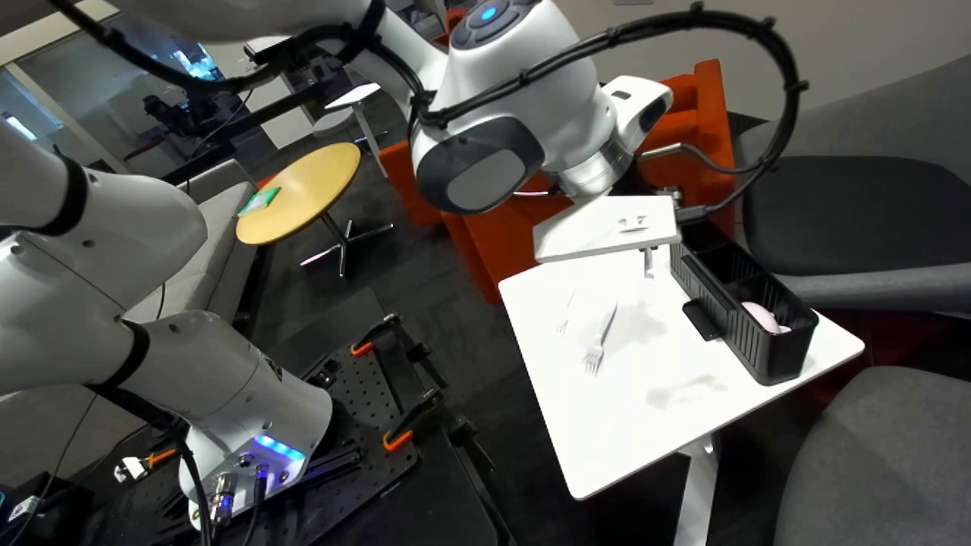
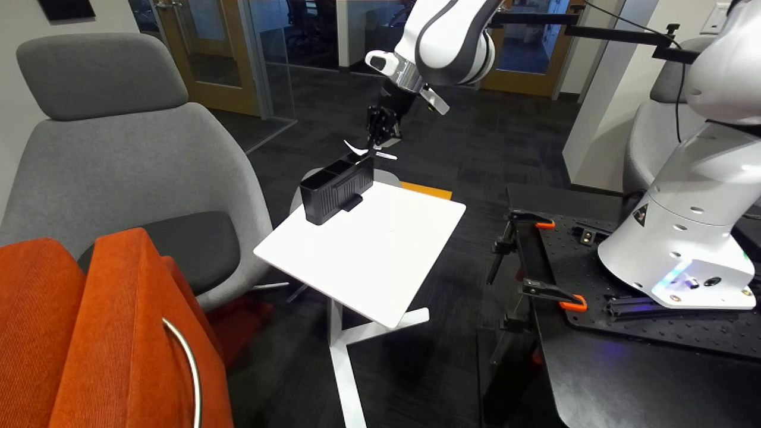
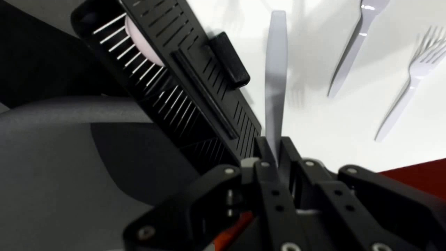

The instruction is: Put the first fork from the right in the cutlery box

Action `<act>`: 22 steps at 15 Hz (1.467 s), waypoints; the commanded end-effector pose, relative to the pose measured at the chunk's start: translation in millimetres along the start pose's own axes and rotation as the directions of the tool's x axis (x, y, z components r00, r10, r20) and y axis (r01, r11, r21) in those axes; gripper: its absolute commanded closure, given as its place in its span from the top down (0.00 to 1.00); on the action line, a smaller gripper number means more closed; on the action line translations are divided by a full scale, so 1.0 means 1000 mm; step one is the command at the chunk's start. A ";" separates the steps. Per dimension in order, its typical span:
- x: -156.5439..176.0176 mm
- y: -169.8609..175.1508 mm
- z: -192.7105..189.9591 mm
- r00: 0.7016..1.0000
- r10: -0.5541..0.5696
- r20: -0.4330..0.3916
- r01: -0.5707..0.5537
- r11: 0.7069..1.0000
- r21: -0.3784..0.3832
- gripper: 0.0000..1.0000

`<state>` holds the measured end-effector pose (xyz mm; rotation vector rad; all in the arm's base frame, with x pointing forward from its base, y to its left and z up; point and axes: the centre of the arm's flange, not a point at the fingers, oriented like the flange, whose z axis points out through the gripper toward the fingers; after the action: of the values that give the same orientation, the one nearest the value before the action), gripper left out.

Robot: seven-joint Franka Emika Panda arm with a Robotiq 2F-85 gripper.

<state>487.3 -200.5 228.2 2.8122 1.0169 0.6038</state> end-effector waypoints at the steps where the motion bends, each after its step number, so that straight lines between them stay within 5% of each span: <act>1: 0.001 0.051 -0.001 0.994 -0.050 -0.097 0.059 0.994 0.089 0.03; 5: 0.006 0.082 0.010 0.976 -0.113 -0.189 0.154 0.964 0.219 0.03; 10: 0.015 0.091 0.012 0.919 -0.098 -0.383 0.239 0.909 0.341 0.03; 12: 0.011 0.083 0.019 0.938 -0.105 -0.331 0.213 0.927 0.308 0.11; 14: 0.007 0.083 0.023 0.942 -0.099 -0.322 0.205 0.927 0.313 0.11; 15: 0.007 0.082 0.024 0.942 -0.099 -0.320 0.205 0.927 0.315 0.03; 22: 0.006 0.110 0.043 0.817 -0.109 -0.567 0.279 0.934 0.224 0.03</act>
<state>561.6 -270.6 215.0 2.8533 1.5354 1.2204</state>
